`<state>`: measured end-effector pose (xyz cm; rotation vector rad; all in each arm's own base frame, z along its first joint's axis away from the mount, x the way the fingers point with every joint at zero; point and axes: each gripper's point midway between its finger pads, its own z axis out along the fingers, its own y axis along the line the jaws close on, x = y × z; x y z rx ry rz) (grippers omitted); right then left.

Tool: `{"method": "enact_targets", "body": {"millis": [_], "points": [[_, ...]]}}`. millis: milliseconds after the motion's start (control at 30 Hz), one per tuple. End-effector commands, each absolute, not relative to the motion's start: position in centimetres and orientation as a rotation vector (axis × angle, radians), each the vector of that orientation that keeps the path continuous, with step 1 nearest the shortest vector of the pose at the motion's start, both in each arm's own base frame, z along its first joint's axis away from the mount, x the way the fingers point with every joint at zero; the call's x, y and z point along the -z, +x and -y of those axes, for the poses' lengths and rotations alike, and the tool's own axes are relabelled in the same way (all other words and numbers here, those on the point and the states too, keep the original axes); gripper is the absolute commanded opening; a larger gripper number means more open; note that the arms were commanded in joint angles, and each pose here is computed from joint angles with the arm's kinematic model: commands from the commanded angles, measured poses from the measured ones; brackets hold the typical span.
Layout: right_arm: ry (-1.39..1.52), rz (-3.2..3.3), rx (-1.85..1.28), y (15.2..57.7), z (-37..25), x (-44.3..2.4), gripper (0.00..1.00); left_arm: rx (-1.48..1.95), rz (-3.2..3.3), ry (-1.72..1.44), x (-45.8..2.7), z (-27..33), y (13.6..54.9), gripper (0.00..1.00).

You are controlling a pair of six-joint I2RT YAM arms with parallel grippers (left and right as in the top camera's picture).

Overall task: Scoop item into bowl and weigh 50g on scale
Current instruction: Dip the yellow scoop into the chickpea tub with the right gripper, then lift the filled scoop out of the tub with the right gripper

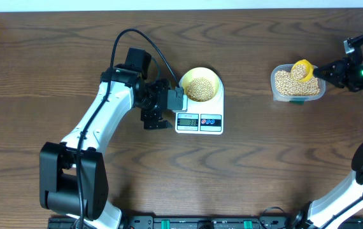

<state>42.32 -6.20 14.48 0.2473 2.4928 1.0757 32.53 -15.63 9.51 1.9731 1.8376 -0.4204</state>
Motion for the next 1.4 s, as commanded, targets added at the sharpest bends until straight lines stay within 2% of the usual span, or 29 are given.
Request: {"method": "enact_targets", "body": {"millis": [0,500,1367], "points": [[0.262,-2.456,-1.158,42.3,5.7,-14.8,0.01,0.452,-1.833,1.979,-9.2,15.8,32.1,0.97],[0.203,-2.392,-1.296,42.5,3.0,-16.3,0.01,0.452,-1.832,1.979,-9.2,15.8,32.1,0.98],[-0.119,-2.438,-1.408,42.5,-7.5,-16.7,0.01,0.452,-1.833,1.979,-9.2,15.8,32.1,0.98]]}}
